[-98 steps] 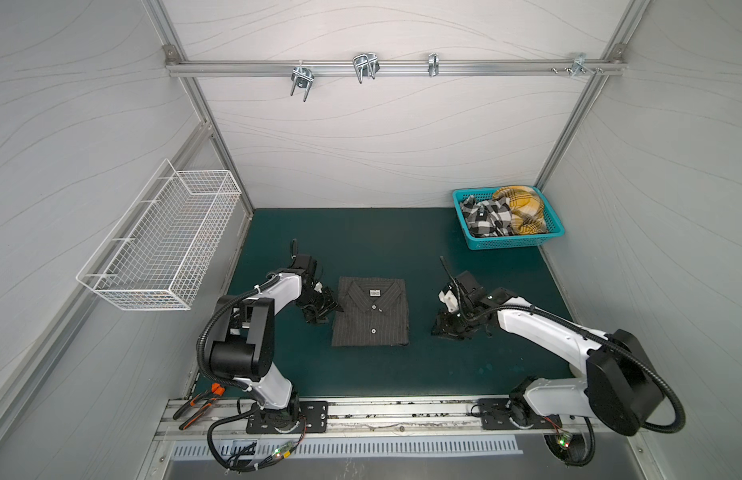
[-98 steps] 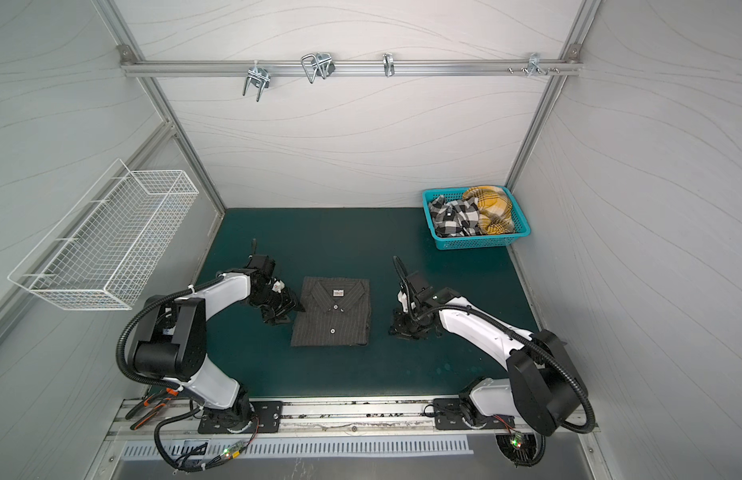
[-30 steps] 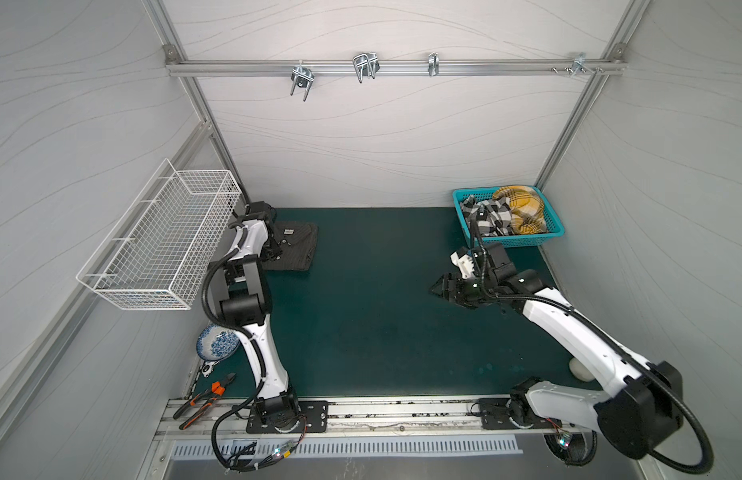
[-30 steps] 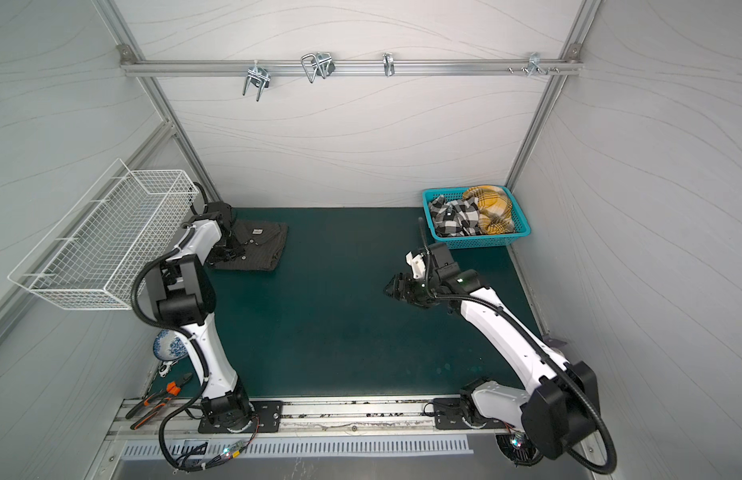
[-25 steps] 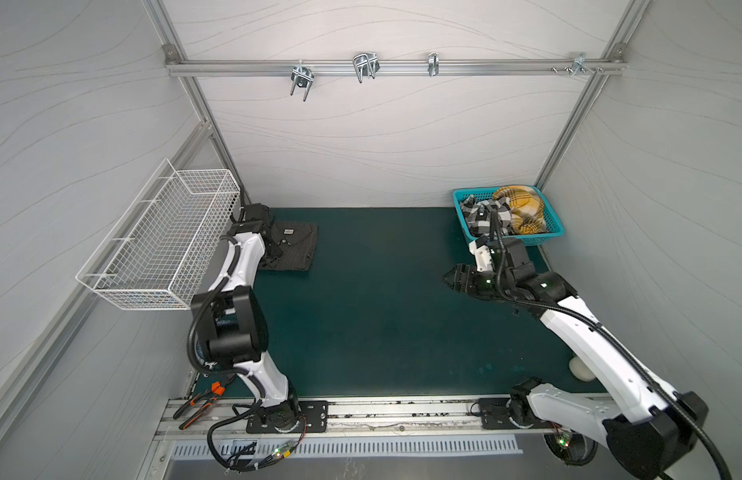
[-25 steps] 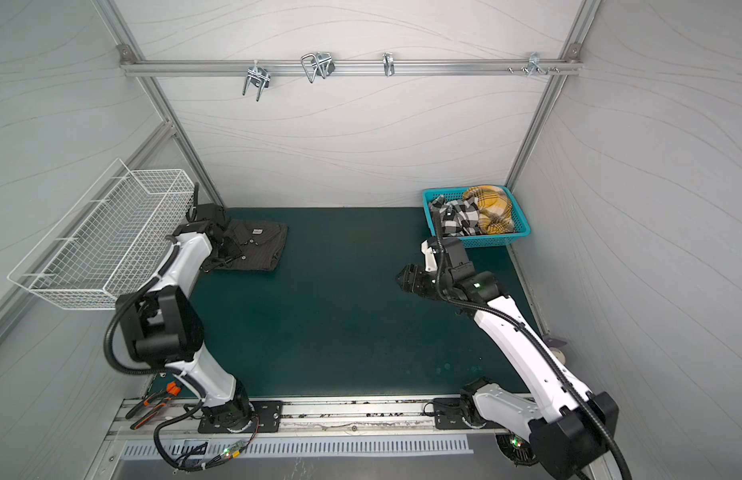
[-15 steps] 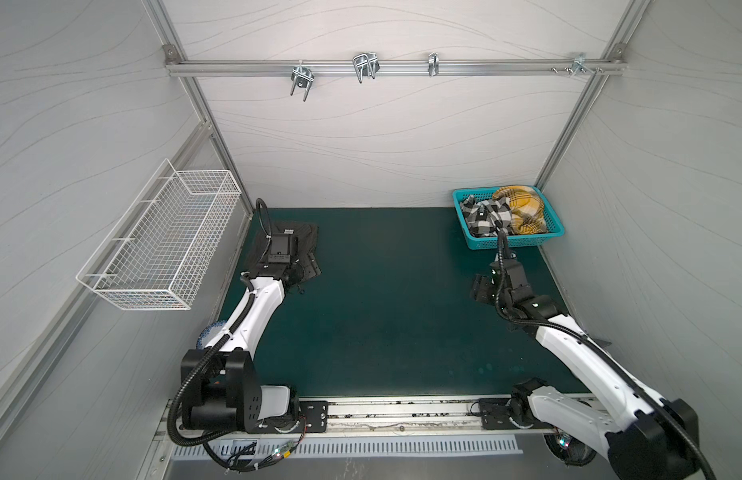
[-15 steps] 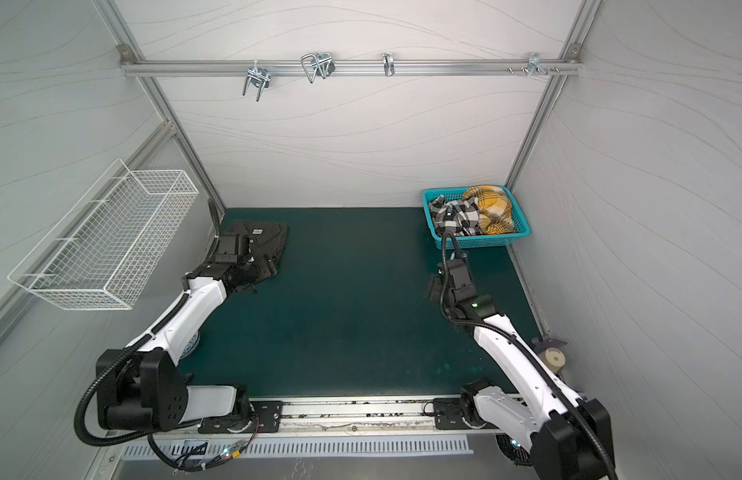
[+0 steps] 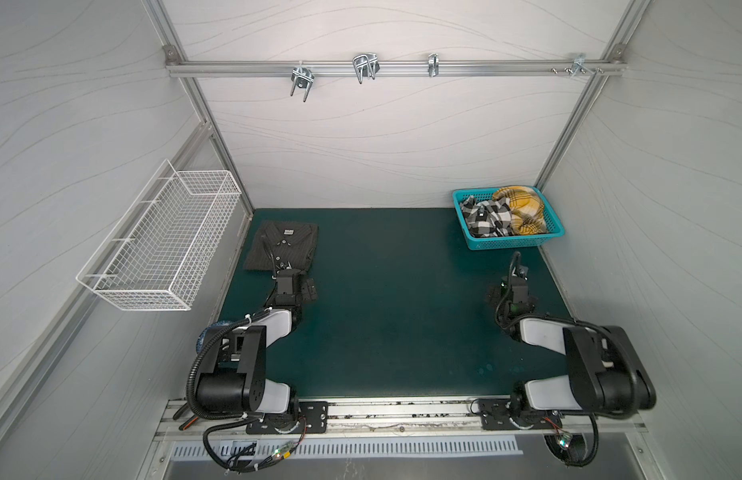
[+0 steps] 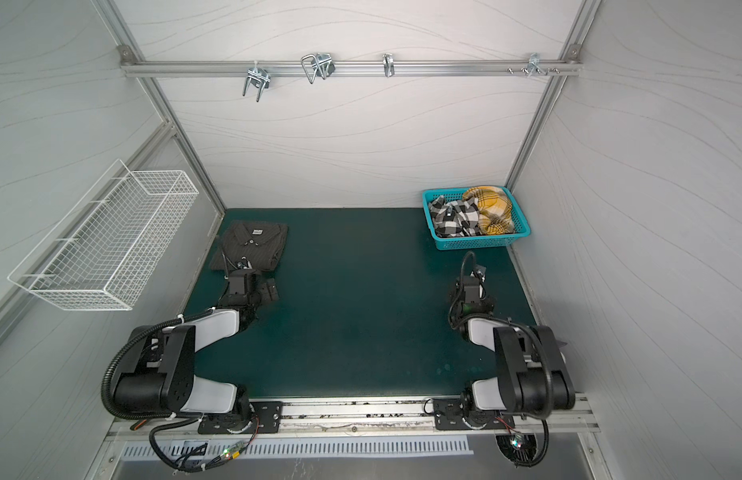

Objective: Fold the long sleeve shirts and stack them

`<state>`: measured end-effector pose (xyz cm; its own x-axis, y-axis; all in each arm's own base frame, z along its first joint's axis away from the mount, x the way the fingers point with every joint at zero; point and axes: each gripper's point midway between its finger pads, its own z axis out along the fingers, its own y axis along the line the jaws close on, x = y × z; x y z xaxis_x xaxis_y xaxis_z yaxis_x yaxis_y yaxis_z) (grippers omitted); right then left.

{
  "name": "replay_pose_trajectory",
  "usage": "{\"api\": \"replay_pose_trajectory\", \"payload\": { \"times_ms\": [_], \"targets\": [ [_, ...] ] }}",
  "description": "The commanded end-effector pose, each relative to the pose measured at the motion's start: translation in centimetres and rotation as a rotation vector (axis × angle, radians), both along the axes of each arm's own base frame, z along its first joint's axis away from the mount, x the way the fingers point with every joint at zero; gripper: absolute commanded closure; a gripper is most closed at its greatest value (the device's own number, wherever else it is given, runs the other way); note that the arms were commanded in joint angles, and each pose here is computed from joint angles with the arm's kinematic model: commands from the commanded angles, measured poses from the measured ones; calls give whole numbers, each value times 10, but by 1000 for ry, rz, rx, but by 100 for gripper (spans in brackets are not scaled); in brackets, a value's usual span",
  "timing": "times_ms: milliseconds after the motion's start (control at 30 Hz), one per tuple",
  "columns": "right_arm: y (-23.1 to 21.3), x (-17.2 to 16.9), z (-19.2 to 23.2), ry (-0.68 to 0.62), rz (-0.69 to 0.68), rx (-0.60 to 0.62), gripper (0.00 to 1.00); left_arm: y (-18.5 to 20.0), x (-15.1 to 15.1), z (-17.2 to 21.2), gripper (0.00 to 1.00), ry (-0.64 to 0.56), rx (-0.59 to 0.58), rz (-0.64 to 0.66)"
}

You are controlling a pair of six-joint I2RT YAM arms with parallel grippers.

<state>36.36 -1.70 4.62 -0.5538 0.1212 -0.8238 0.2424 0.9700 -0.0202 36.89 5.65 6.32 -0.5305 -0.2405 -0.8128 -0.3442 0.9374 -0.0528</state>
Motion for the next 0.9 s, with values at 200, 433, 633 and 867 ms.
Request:
{"api": "replay_pose_trajectory", "payload": {
  "times_ms": [200, 433, 633, 867],
  "targets": [
    [50, 38, 36, -212, 331, 51, 1, -24, 34, 27, 1, -223, 63, -161],
    [47, 38, 36, -191, 268, -21, 1, -26, 29, 32, 1, -242, 145, -113],
    [48, 38, 36, -186, 270, -19, 1, -26, 29, 31, 1, -240, 146, -114],
    [47, 38, 36, -185, 269, -19, 1, -26, 30, 30, 1, -235, 142, -119]
  ]
}}
